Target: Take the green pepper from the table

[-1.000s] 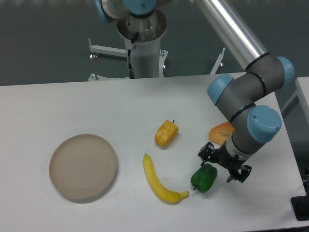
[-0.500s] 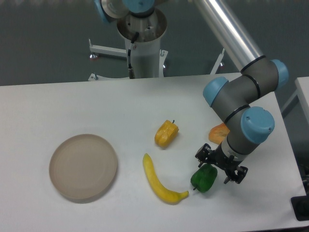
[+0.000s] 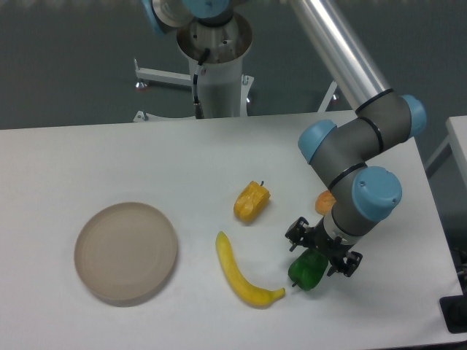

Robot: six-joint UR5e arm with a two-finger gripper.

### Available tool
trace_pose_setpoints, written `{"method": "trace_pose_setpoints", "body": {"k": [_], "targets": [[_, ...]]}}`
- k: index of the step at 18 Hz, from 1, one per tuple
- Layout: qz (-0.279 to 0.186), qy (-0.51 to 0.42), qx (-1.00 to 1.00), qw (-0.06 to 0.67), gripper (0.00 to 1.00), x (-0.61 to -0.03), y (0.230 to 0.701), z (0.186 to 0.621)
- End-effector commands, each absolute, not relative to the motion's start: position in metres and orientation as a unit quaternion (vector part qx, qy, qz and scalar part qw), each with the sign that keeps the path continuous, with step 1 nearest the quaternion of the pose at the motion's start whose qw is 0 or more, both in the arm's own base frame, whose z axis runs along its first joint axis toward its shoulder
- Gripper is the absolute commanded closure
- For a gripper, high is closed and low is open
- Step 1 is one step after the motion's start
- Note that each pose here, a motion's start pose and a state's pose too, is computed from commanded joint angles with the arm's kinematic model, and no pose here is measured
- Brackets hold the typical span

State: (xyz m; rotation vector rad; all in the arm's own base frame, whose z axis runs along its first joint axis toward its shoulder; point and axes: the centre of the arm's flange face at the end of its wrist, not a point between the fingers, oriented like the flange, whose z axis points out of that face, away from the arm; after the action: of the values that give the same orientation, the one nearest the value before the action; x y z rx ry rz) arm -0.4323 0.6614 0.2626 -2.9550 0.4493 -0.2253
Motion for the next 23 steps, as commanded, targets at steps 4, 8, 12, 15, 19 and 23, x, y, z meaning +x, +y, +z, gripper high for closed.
{"method": "trace_pose_setpoints", "body": {"k": [4, 8, 12, 15, 19, 23], "targets": [[-0.072, 0.154, -0.983, 0.074, 0.0, -0.432, 0.663, 0.261], [-0.071, 0.157, -0.982, 0.076, 0.51, -0.432, 0.663, 0.263], [-0.067, 0.159, -0.982, 0.079, 0.69, -0.435, 0.663, 0.268], [-0.056, 0.164, -0.981, 0.087, 0.71, -0.44, 0.664, 0.281], [-0.023, 0.218, -0.971, 0.098, 0.71, -0.448, 0.654, 0.321], [-0.001, 0.249, -0.964, 0.091, 0.71, -0.471, 0.631, 0.342]]}}
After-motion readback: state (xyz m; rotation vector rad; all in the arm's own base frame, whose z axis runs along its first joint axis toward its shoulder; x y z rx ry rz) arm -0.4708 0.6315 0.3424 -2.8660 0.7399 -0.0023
